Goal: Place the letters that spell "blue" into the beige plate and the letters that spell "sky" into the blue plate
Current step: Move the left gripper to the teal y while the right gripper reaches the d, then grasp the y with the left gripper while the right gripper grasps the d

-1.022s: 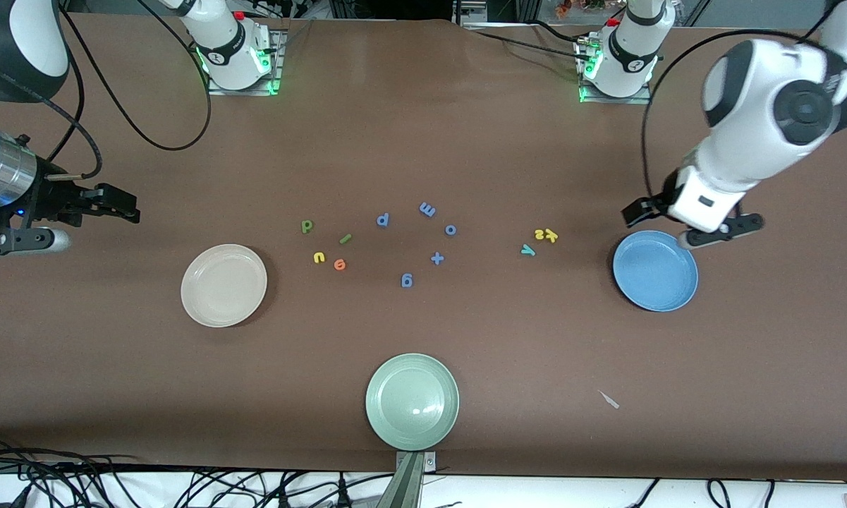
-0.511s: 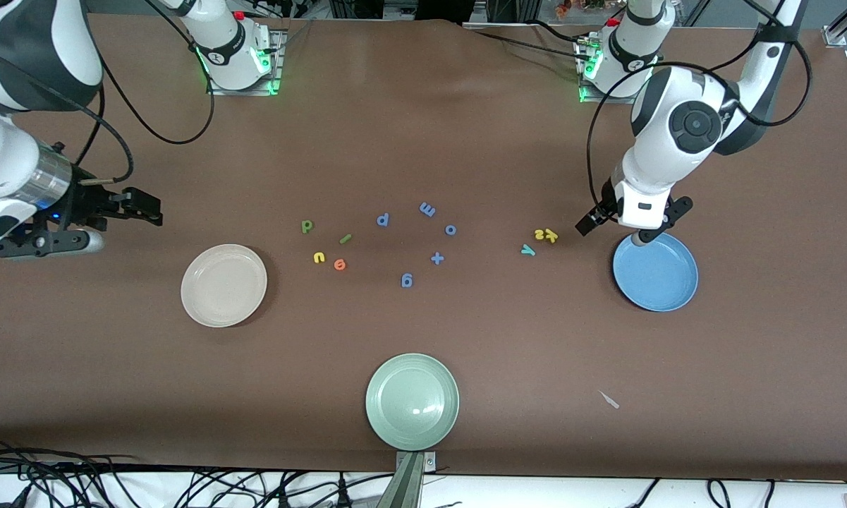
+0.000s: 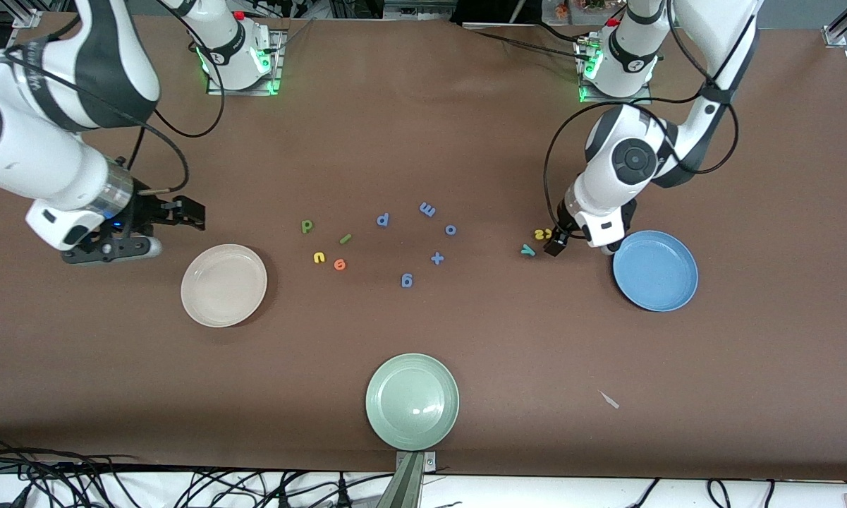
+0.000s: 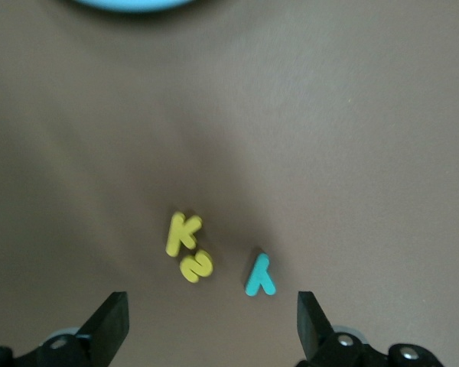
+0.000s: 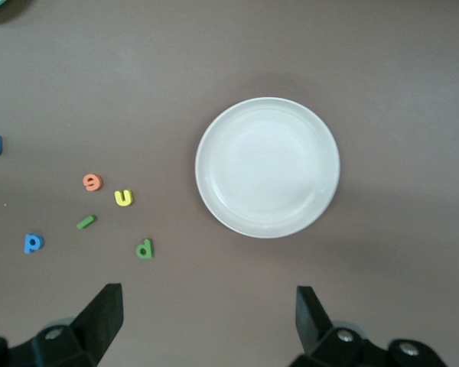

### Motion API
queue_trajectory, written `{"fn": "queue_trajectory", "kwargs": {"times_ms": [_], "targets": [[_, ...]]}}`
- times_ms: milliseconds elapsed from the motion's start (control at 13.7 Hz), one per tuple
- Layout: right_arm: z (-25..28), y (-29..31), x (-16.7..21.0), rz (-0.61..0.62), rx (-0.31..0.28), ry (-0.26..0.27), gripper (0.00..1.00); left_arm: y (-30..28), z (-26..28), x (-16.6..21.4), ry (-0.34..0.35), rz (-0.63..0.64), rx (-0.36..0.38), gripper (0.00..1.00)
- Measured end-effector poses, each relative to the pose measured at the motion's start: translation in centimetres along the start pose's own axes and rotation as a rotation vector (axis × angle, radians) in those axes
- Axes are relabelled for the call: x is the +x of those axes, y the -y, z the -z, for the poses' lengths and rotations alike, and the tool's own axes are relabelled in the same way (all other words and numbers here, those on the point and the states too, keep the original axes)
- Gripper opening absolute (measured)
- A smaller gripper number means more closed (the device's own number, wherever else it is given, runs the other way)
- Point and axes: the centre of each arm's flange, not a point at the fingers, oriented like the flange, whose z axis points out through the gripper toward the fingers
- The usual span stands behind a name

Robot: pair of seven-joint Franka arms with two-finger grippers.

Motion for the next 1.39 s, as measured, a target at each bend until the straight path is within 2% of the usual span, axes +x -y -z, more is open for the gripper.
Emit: {"fn": "queue_trajectory", "kwargs": {"times_ms": [73,292,730,1095,1386], "targets": [[-1.2,1.0,-0.1,-0.014,0.002,0.0,1.0,-0.1,-0.6,-0.5,0.004,0.011,0.004,0.87],[-5.6,4.9,-0.4,-0.008,0.006,0.019,1.0,-0.1,-1.5,-1.4,0.004,0.029,0.015,0.83],[-15.1,11.0,-2.5,0.001,0.014,-0.018,1.0,-3.1,-3.1,-1.9,-0.044,0.066,-0.002,0.72],[-22.3,10.3,-6.6,-0.009,0.014,-0.04,1.0,-3.7,-5.0,-1.5,-0.033,0.079,0.017,0.68],[-24.5,9.9,-7.6,-0.022,0.013,-0.03,1.0,-3.6,-6.3,-2.0,-0.027,0.077,0.036,0.67]]}}
